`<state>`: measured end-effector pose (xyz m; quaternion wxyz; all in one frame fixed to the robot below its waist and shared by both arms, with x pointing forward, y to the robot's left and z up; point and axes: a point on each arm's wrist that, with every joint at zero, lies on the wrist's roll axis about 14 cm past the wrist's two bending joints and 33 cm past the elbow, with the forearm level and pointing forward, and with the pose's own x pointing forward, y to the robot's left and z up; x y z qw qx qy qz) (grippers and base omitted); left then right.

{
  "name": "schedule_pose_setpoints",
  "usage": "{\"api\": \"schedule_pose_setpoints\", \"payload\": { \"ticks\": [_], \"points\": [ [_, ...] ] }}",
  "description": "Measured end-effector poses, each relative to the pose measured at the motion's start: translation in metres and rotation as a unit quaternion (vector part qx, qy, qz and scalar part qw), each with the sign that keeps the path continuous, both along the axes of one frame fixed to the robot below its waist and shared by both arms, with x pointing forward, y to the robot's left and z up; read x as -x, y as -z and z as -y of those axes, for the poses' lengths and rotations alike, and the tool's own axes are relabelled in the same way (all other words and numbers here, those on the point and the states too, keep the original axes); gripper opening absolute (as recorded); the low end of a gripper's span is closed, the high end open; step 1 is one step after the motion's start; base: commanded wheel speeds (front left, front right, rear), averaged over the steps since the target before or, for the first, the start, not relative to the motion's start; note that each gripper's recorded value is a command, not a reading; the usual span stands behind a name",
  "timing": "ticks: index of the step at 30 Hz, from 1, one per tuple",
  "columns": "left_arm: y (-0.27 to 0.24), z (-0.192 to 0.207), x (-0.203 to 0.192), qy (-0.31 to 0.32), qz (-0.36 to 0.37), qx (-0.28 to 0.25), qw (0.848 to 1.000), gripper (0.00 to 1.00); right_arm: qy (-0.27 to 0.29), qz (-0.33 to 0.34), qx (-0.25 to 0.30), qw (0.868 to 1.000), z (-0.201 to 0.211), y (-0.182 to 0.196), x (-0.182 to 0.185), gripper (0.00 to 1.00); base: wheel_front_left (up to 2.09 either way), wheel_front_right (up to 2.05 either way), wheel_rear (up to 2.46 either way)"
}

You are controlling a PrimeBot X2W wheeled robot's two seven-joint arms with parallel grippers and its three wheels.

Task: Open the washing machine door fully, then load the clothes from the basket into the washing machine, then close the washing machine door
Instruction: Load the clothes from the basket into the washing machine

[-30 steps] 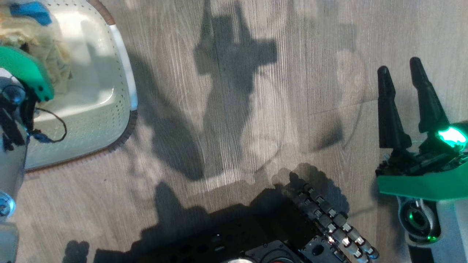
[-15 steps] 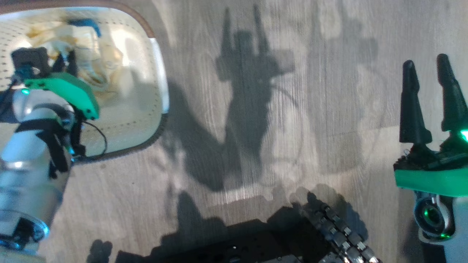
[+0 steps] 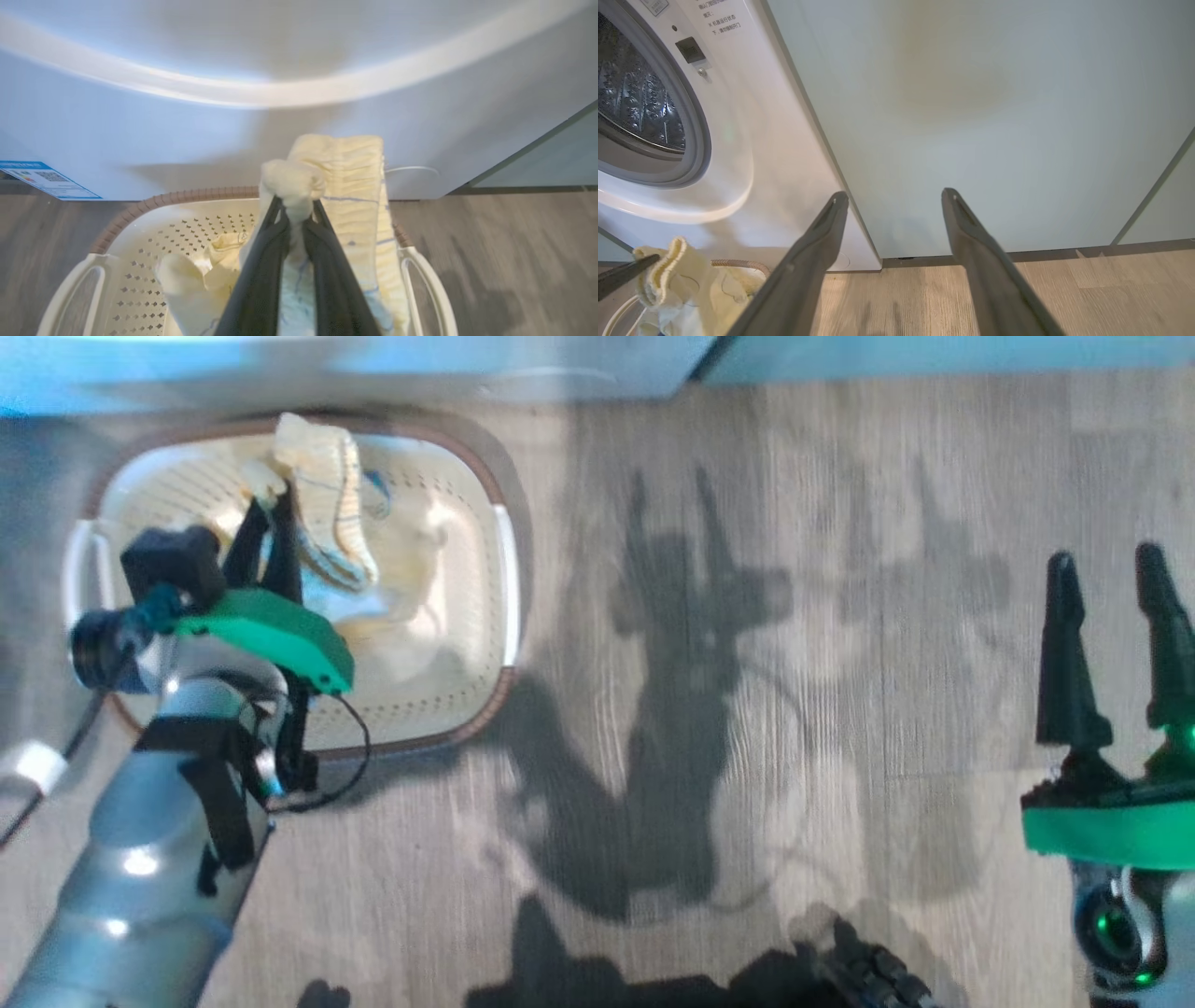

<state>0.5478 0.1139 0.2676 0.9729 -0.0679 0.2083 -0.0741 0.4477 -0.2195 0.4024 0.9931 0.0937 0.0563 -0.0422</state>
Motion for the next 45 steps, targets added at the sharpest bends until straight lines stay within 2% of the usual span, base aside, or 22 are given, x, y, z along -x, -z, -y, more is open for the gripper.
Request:
{"api": "schedule_pose_setpoints", "payload": {
  "ticks": [12, 21, 34, 45],
  "points": [
    [-0.124, -0.024, 0.026, -0.036, 0.132, -0.01, 0.99, 0.0, -0.012, 0.02, -0.005, 1.0, -0.012, -0.03, 0.025, 1.0, 0.0, 0.0, 0.0],
    [-0.19, -0.04, 0.083, -0.052, 0.189, -0.026, 0.98, 0.0, -0.036, 0.051, 0.007, 0.998, -0.028, -0.064, 0.055, 1.0, 0.0, 0.0, 0.0],
    [-0.24, -0.058, 0.152, -0.077, 0.234, -0.031, 0.969, 0.0, -0.057, 0.086, 0.012, 0.995, -0.041, -0.1, 0.093, 1.0, 0.0, 0.0, 0.0],
    [-0.253, -0.061, 0.174, -0.082, 0.247, -0.031, 0.965, 0.0, -0.066, 0.1, 0.011, 0.993, -0.047, -0.115, 0.106, 1.0, 0.0, 0.0, 0.0]
  ]
}}
